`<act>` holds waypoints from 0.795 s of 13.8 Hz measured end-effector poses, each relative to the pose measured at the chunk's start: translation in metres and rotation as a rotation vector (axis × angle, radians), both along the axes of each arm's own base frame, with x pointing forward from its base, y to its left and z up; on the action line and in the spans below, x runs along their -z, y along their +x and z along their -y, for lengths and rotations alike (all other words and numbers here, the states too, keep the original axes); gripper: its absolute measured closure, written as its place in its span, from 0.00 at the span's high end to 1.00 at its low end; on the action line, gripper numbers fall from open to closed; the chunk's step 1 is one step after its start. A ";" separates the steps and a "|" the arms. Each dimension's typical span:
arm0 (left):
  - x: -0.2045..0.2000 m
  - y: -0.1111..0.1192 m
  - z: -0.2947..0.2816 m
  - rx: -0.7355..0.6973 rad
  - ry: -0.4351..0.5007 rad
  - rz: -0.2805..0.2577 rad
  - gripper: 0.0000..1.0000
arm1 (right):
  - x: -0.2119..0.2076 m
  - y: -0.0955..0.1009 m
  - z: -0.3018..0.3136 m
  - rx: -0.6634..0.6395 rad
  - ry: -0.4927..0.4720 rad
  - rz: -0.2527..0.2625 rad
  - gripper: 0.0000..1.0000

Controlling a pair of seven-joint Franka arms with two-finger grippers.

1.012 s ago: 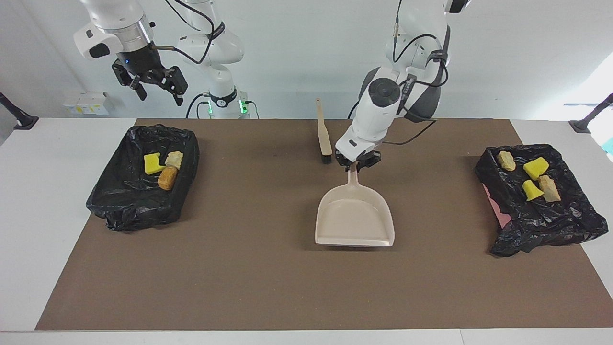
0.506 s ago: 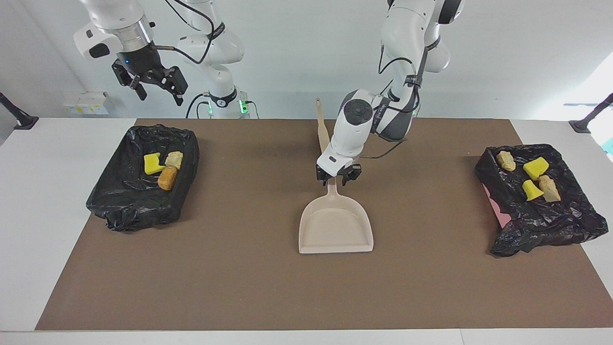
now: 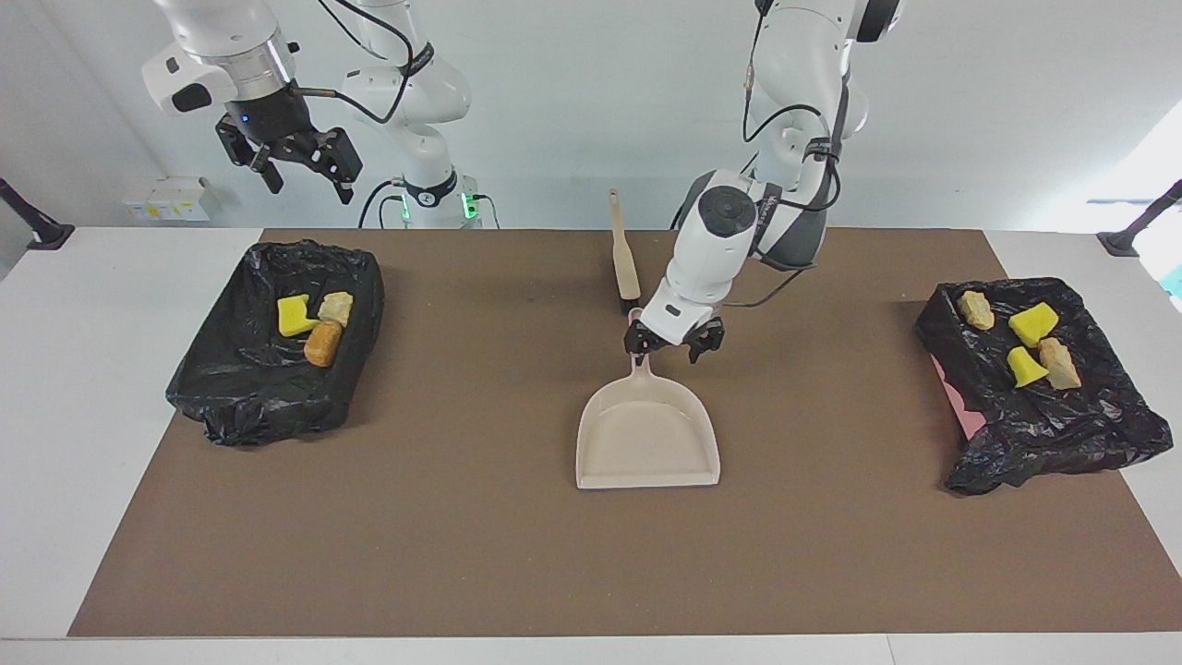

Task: Sweep and dump trash in bin
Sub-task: 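Release the dustpan and withdraw the left gripper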

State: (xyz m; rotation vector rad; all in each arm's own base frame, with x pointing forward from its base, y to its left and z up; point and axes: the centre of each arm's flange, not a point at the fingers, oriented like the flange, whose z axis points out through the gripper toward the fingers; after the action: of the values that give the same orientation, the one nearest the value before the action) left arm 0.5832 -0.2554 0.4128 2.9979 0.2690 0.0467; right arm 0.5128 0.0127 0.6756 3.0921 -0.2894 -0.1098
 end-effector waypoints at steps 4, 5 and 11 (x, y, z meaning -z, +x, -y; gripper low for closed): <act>-0.034 0.023 -0.054 0.079 0.016 -0.041 1.00 | 0.000 0.000 0.000 0.000 0.000 0.000 1.00; -0.043 0.028 -0.069 0.095 0.017 -0.046 1.00 | 0.000 0.000 0.000 0.000 0.000 0.000 1.00; -0.095 0.039 -0.154 0.173 0.025 -0.038 1.00 | 0.000 0.000 0.000 0.000 0.000 0.000 1.00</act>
State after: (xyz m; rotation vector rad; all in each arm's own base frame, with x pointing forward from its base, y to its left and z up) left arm 0.6226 -0.1016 0.5075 3.0360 0.0122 -0.0244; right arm 0.5128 0.0128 0.6756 3.0922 -0.2892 -0.1098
